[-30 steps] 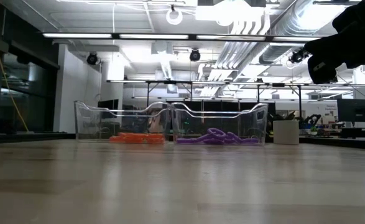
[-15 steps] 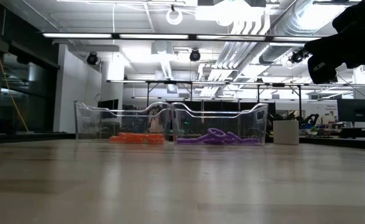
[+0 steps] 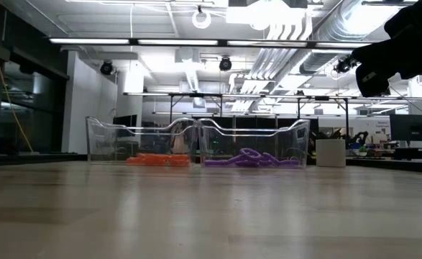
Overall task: Sort spring keychains
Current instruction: Put the orange spring keychain into the left transparent bin
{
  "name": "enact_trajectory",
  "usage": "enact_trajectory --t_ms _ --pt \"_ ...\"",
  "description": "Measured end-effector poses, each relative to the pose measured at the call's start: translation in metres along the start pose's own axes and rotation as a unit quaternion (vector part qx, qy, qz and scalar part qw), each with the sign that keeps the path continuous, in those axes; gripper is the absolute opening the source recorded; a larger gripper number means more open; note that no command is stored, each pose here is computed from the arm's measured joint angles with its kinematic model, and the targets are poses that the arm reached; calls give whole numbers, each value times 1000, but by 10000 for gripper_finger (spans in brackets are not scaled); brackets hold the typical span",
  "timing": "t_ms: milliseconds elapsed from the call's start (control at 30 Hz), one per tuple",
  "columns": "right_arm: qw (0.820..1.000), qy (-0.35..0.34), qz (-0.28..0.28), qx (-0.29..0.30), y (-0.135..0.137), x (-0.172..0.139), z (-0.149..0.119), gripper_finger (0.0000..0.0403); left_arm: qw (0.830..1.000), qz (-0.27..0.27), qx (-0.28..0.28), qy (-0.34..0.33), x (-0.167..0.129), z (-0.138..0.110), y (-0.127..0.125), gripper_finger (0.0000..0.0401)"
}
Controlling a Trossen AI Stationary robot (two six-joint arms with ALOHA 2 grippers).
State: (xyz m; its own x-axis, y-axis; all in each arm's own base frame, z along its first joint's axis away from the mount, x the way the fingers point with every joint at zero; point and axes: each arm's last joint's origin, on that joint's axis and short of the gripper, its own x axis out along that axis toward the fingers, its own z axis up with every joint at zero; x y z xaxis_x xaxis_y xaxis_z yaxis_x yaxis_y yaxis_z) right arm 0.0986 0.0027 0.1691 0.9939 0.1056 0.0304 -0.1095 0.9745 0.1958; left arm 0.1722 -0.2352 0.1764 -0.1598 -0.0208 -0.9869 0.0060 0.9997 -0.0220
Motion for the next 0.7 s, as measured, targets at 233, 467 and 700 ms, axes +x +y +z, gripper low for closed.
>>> enact_trajectory --t_ms 233,467,700 --pt "1000 0 0 0 0 0 0 12 996 -10 70 47 12 -6 7 211" --pt "1000 0 0 0 0 0 0 12 992 -8 105 68 22 -10 13 217" --pt "1000 0 0 0 0 0 0 12 992 -15 125 19 23 -4 8 217"
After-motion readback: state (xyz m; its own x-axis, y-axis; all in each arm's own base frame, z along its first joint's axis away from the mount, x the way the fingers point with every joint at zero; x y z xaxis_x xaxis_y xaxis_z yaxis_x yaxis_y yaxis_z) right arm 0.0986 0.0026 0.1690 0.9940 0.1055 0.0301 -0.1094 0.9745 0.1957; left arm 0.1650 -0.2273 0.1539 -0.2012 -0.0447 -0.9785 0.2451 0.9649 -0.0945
